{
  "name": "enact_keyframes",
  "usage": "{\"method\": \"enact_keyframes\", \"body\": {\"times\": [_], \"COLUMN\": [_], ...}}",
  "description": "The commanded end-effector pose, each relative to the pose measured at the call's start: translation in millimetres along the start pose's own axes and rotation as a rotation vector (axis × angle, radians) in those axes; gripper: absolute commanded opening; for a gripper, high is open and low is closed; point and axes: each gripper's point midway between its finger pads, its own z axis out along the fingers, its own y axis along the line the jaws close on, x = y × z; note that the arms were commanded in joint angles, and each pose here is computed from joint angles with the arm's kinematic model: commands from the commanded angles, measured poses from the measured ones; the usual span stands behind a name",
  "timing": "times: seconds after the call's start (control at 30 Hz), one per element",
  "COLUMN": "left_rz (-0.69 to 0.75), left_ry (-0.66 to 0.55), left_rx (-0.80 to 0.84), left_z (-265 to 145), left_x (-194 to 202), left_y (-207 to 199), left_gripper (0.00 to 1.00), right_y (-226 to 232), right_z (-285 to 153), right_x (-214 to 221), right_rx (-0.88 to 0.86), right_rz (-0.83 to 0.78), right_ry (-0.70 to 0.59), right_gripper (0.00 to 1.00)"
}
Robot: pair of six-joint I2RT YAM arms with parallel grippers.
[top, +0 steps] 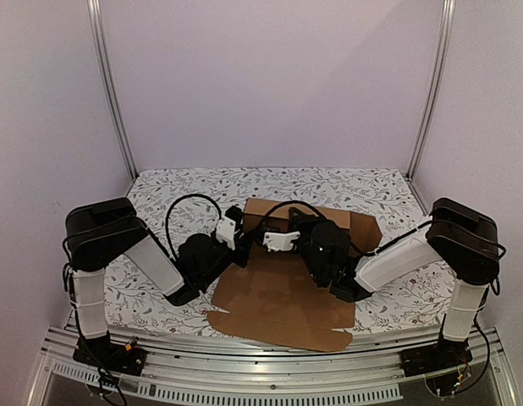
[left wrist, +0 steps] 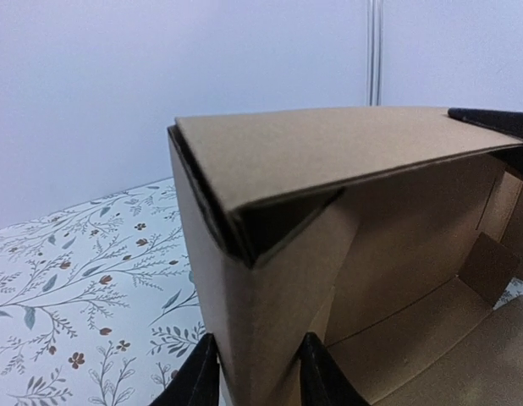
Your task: Fold the paper box
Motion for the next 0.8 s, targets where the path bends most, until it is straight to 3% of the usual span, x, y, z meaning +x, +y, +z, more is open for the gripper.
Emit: {"method": "enact_keyframes", "body": {"times": [0.0,0.23,0.57,0.77], "left_rz": [-0.029,0.014,-0.017,-0.018], "left_ry": [-0.115,-0.166,-0.161,-0.154], "left_rx": [-0.125,-0.157,-0.252,-0.284], "left_z": [2.4,-5.9,-8.5,-11.5], "left_x": [-23.0,-42.9,-41.3,-41.1], "left_y": [12.3,9.8,22.1,27.5], "left_gripper": [0.31,0.24,0.18,0.15], "right_y": [42.9,34.5,64.5,53.6], "right_z": [-17.6,-19.3,-45.3,-53.0], "right_x": [-28.4,-34.7,-42.9,-32.3], "right_rx": [-0.165,-0.180,-0.289,-0.501], "right_rz": [-0.031,-0.013,-0.084,-0.077], "right_ry": [-0.109,-0.083,-0.079,0.042], "right_gripper": [0.00,0.00,0.04,0.13]}}
